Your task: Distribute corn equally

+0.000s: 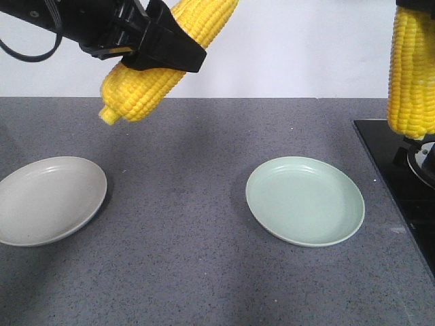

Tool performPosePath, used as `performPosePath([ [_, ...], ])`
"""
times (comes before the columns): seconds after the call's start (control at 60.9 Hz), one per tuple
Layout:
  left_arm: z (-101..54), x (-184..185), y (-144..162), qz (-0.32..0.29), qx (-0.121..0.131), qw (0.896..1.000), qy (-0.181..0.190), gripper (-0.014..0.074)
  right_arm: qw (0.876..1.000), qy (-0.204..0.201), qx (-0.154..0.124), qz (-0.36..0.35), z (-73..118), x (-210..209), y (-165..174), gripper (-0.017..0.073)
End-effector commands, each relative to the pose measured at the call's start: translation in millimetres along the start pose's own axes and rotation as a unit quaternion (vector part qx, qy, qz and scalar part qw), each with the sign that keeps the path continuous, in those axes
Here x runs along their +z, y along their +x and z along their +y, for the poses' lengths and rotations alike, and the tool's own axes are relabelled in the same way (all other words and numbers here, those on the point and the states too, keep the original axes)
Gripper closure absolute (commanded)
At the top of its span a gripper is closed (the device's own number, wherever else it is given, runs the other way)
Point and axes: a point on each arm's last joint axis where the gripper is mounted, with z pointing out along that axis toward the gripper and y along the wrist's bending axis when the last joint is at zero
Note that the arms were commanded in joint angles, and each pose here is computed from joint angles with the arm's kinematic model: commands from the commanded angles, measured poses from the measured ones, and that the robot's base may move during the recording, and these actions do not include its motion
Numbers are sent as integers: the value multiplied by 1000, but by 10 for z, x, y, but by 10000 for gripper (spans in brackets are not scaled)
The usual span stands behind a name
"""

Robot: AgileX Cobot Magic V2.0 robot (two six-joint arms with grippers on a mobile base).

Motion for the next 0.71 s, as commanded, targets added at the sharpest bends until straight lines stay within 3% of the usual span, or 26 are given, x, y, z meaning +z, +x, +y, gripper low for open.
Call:
performPosePath([
  [0.0, -100, -209, -114, -60, 2, 998, 2, 599, 998, 15, -1, -57, -18, -132, -141, 564],
  [0.69, -100, -209, -114, -60, 2, 998, 2, 599, 998, 15, -1, -57, -18, -132, -141, 564],
])
